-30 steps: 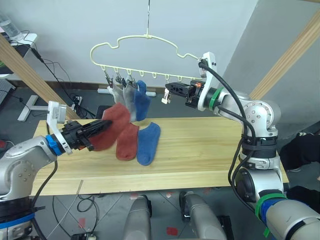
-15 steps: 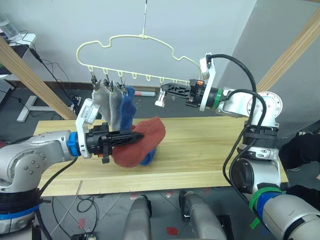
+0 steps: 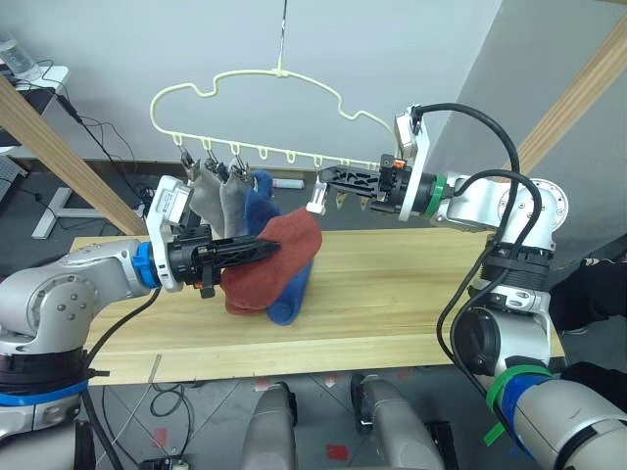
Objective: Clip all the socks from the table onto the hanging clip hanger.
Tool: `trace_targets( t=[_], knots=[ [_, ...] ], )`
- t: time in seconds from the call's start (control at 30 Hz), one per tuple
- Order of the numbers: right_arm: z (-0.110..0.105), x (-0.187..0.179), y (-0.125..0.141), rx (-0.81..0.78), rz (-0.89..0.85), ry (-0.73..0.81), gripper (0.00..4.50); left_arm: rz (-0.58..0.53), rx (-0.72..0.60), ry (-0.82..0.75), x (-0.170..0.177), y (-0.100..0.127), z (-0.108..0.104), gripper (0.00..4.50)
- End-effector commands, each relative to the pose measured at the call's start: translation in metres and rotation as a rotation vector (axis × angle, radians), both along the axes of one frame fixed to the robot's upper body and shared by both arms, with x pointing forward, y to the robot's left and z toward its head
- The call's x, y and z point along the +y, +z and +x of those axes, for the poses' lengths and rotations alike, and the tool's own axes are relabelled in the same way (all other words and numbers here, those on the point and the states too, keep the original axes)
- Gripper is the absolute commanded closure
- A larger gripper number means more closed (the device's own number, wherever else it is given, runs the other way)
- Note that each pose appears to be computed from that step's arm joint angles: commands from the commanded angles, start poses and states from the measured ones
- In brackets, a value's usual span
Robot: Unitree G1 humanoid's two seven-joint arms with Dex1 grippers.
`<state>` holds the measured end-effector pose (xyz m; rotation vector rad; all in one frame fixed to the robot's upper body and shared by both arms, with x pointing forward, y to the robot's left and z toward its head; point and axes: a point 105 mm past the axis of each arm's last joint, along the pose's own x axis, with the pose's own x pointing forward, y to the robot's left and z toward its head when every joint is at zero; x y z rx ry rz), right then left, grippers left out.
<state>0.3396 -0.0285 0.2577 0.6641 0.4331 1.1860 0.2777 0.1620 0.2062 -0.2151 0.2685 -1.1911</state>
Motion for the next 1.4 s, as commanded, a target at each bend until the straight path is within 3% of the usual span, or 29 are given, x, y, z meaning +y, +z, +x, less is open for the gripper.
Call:
trace_targets(
  t=[0.03,0.77,1.4],
  knots=[
    [-0.01,0.004,0.012,-0.049,0.024,0.042,4.36,-0.005,-0.033,-0.027,-0.003,0.006,-0.002,4.49],
    [-0.013,0.008,0.014,-0.032,0.038,0.061,4.36,0.009,-0.029,-0.037,-0.002,-0.001,0.0,4.49],
    [-0.021,0.013,0.006,-0.033,0.009,0.101,4.36,-0.019,-0.072,-0.03,-0.004,0.011,0.007,4.49]
  ],
)
